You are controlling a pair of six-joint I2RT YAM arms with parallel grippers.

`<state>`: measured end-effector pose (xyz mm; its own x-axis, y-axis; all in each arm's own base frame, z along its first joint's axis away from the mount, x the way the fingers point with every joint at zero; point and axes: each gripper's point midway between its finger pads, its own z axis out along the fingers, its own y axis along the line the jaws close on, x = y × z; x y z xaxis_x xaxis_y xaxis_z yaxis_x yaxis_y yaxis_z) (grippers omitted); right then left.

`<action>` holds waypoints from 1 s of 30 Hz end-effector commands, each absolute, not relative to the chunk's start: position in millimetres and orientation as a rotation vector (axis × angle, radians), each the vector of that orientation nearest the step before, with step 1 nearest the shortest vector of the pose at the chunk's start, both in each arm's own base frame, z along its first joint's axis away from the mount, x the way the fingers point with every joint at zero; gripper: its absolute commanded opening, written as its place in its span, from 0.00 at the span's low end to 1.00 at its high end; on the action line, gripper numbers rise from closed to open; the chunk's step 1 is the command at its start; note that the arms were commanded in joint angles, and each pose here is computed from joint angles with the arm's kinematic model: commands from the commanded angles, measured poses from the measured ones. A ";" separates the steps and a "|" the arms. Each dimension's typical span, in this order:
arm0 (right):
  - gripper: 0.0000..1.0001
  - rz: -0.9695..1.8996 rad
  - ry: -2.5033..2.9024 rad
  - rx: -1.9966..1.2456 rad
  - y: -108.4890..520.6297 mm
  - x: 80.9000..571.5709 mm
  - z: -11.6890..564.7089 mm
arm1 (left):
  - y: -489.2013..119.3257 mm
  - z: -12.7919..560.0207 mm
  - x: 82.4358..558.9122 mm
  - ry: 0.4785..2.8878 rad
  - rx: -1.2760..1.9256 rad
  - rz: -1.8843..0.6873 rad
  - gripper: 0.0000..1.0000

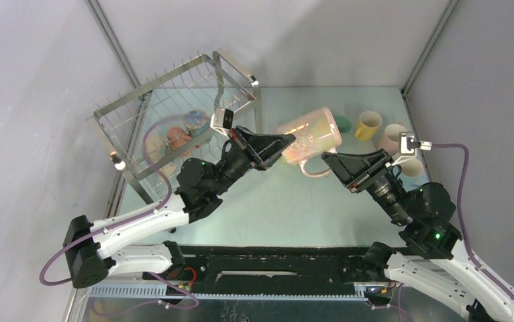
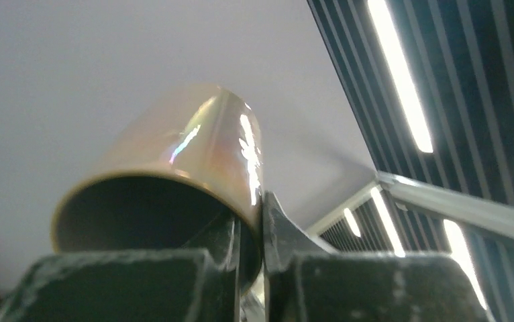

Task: Unload the cups from the dish rack
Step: Place the cup at the center of the board.

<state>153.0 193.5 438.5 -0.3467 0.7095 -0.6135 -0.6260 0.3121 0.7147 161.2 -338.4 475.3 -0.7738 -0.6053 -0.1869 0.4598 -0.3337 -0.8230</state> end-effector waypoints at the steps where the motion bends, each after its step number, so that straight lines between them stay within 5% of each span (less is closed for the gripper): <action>1: 0.00 1.470 1.203 0.076 181.9 135.4 473.1 | -341.6 507.6 136.7 1.172 -0.056 -2.197 0.00; 8: 0.01 1.435 1.239 0.092 177.1 137.0 463.1 | -344.0 508.8 138.4 1.187 -0.031 -2.126 0.00; 22: 0.69 1.350 1.346 0.106 171.1 140.9 436.6 | -342.9 513.8 147.2 1.245 0.055 -1.865 0.00; 30: 0.84 1.234 1.434 0.120 157.1 143.7 420.6 | -344.0 513.1 162.3 1.299 0.079 -1.700 0.00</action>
<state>150.0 178.9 393.1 -0.3809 0.6448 -0.6627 -0.5413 0.4256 0.7252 154.3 -370.2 451.6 -0.6984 -0.5237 -0.4878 0.5855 -0.0261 -0.8103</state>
